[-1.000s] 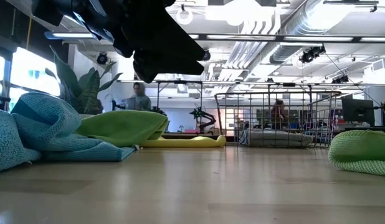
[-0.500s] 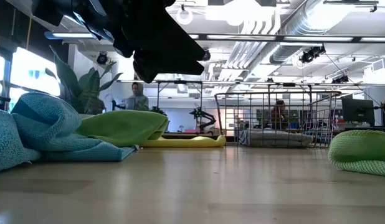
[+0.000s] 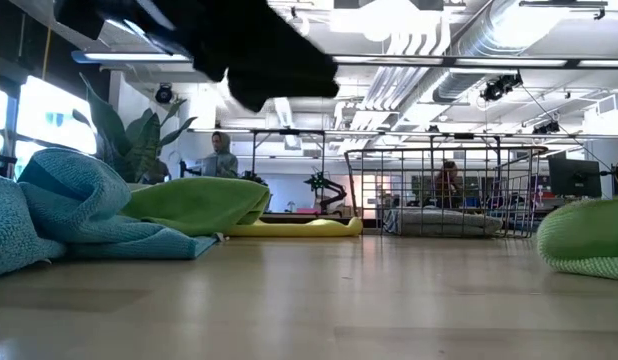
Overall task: Fold microfiber towels
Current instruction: Fold the light green microfiber towel
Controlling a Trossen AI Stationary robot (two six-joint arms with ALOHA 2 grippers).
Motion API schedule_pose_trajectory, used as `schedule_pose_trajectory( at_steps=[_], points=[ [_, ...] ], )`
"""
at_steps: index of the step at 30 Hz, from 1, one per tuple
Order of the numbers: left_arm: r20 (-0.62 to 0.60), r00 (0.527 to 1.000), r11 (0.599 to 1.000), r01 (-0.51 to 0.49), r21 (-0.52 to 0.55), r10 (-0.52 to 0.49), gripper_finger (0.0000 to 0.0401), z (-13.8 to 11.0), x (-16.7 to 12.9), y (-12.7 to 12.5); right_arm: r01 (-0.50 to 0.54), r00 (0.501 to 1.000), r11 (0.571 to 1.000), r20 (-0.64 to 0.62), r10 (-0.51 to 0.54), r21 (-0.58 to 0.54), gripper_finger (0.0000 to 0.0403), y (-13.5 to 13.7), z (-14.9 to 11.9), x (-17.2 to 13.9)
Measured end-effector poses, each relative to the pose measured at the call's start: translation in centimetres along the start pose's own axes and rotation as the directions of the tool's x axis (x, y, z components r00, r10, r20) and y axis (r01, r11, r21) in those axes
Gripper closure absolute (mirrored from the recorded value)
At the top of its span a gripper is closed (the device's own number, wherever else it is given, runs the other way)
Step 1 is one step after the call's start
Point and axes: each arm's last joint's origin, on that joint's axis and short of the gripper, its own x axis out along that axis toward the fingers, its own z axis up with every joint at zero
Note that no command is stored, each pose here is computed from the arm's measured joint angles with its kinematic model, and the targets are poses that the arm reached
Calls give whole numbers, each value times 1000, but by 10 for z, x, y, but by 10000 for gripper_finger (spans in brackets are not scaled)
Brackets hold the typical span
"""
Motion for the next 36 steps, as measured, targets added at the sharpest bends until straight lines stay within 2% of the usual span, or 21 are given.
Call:
schedule_pose_trajectory(
  at_steps=[9,15,21,28,36],
  points=[
    [175,984,983,-17,183,-16,252,14,2,-2,-72,993,997,93,68,33,403,7,8,-61],
    [272,960,980,17,196,-71,252,10,18,-4,-121,985,990,134,111,67,403,5,17,-88],
    [279,953,973,57,222,-119,252,13,51,-7,-152,978,988,145,147,22,403,3,29,-98],
    [303,927,958,150,244,-222,252,22,100,-19,-146,980,988,144,139,41,403,-1,38,-99],
    [323,903,959,260,116,-284,252,27,120,-33,-74,987,996,144,65,55,403,-10,45,-97]
  ],
)
